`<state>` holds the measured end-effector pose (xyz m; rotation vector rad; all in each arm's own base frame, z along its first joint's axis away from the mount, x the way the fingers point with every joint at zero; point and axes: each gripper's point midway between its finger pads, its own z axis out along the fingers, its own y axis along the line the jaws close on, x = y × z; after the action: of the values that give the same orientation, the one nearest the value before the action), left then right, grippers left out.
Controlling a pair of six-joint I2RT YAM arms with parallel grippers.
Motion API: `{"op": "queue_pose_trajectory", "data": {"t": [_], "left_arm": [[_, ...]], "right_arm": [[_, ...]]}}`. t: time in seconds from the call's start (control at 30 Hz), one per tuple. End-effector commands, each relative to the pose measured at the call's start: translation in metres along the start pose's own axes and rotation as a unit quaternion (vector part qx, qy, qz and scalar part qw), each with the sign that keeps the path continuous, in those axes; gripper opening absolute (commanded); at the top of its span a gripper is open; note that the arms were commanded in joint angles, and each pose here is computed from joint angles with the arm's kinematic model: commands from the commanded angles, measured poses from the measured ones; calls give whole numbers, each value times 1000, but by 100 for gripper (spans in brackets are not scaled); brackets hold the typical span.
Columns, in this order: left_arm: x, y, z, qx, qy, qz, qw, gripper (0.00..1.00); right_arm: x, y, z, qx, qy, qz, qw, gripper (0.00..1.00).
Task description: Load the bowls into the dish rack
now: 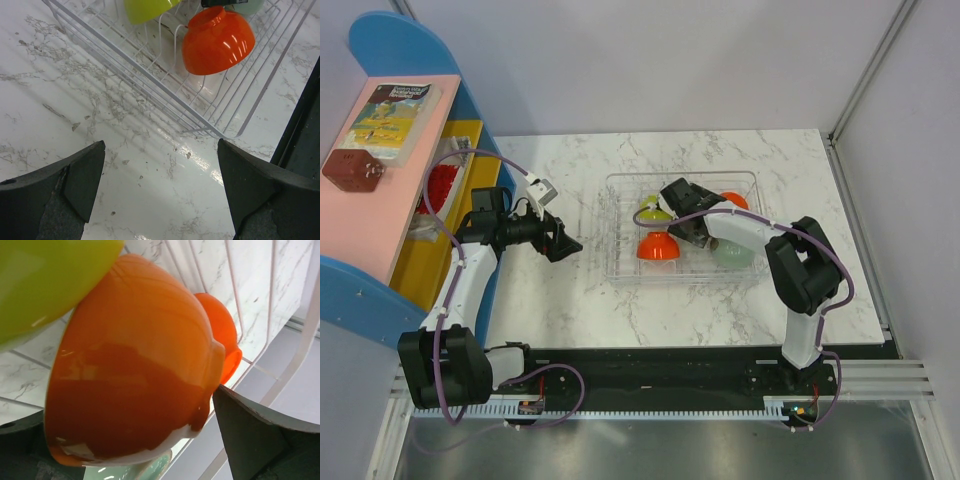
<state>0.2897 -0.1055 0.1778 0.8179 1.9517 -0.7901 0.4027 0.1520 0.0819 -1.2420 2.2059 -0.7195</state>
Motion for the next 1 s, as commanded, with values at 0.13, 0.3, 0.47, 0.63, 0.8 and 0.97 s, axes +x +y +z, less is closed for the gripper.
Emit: {"op": "queue_pose_trajectory", "data": {"t": [0.13, 0.3, 0.47, 0.63, 0.8, 0.97], "left_arm": [[-8, -2, -2, 3, -18, 21, 1000, 100], [-9, -1, -3, 2, -18, 22, 1000, 100], [-8, -2, -2, 4, -17, 20, 1000, 100], [-8, -2, -2, 4, -18, 21, 1000, 100], [-7, -2, -2, 4, -17, 20, 1000, 100], [-8, -2, -2, 3, -18, 23, 1000, 100]], "right_arm": [[-13, 23, -35, -121, -42, -42, 991, 98], [-26, 12, -41, -128, -65, -16, 989, 98], [-38, 5, -50, -150, -94, 9, 984, 98], [-40, -1, -66, -185, -111, 27, 976, 98], [-40, -12, -84, -222, -135, 61, 964, 98], [-18, -40, -89, -259, -155, 145, 943, 91]]}}
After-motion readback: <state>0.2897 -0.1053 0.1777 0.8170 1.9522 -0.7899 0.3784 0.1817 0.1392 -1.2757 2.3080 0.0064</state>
